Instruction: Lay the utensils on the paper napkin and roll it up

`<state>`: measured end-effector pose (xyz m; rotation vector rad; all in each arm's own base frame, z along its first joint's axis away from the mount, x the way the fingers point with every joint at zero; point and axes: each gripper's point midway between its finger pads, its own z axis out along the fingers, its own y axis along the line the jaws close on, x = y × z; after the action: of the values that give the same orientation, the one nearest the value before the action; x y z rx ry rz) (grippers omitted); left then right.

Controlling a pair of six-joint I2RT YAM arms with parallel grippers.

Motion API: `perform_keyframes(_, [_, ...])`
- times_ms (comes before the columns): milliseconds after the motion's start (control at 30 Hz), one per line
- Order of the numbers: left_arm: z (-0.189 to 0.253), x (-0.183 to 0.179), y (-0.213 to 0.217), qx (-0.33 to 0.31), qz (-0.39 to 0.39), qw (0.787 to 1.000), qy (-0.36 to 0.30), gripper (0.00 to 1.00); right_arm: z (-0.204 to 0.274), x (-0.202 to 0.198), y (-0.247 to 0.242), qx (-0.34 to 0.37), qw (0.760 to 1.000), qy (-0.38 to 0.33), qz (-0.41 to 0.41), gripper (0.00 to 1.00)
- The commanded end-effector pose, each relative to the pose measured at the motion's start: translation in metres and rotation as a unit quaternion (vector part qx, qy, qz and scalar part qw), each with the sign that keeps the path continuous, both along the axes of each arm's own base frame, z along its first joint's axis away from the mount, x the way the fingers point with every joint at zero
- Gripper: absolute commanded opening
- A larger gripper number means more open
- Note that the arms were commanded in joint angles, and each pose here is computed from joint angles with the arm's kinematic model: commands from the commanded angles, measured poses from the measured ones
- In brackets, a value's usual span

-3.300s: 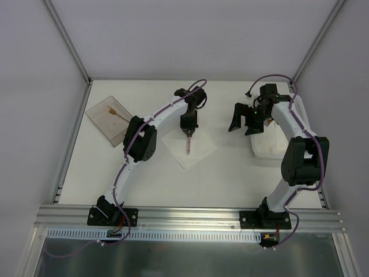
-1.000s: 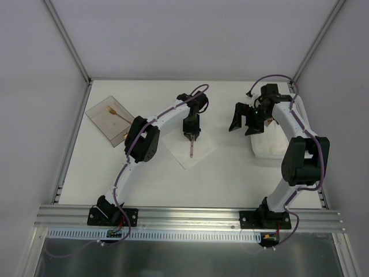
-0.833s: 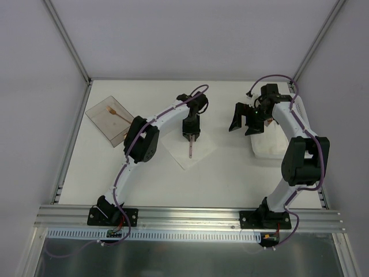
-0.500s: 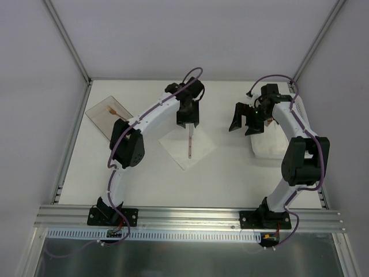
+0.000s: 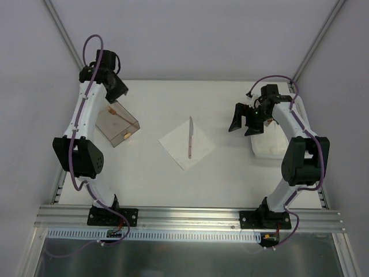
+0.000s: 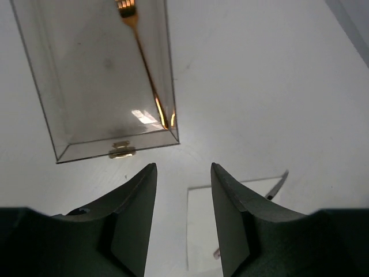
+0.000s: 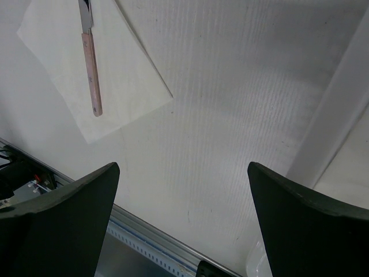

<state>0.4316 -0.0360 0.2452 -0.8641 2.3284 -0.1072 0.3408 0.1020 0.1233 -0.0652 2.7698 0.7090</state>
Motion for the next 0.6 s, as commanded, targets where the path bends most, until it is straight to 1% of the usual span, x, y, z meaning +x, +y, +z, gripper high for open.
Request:
perform_keyframes(0, [-0.026,-0.008,0.028,-0.029,0.065,0.997,0.042,0.41,0.006,-0.003,-0.01,-0.013,1.0,-0.007,-0.011,0.99])
perform_keyframes(67, [-0.045,-0.003,0.044,-0.034,0.103,0.992,0.063,0.41,0.006,-0.004,-0.01,-0.013,1.0,-0.007,-0.011,0.99])
perform_keyframes(167, [-0.07,0.004,0.056,-0.03,0.14,0.986,0.087,0.41,0.005,-0.004,-0.012,-0.014,1.0,-0.005,-0.012,0.99])
perform_keyframes(233, [-0.09,0.009,0.059,-0.026,0.15,0.982,0.107,0.4,0.005,-0.004,-0.013,-0.014,1.0,-0.005,-0.014,0.99])
perform_keyframes(300, [-0.101,0.016,0.062,-0.028,0.168,0.979,0.114,0.39,0.003,-0.004,-0.015,-0.018,1.0,-0.004,-0.017,0.99])
perform_keyframes(333, [-0.115,0.018,0.062,-0.031,0.176,0.976,0.128,0.37,0.003,-0.004,-0.016,-0.019,1.0,-0.003,-0.018,0.99])
perform_keyframes(367, [-0.122,0.02,0.063,-0.039,0.193,0.972,0.132,0.35,0.002,-0.004,-0.017,-0.019,1.0,-0.001,-0.019,0.99])
perform_keyframes(400, [-0.126,0.022,0.065,-0.047,0.204,0.969,0.132,0.35,0.001,-0.004,-0.017,-0.019,1.0,-0.001,-0.019,0.99])
perform_keyframes(433, [-0.138,0.024,0.064,-0.053,0.209,0.965,0.145,0.35,0.001,-0.003,-0.018,-0.019,1.0,-0.001,-0.021,0.99])
perform_keyframes(467, [-0.14,0.03,0.065,-0.057,0.216,0.965,0.141,0.34,0.001,-0.003,-0.018,-0.02,1.0,-0.002,-0.021,0.99])
perform_keyframes(533, [-0.154,0.037,0.068,-0.053,0.221,0.962,0.151,0.34,0.002,-0.003,-0.022,-0.02,0.999,-0.003,-0.025,0.99])
perform_keyframes(567, [-0.154,0.043,0.069,-0.05,0.22,0.963,0.145,0.34,0.003,-0.003,-0.022,-0.019,0.999,-0.003,-0.026,0.99])
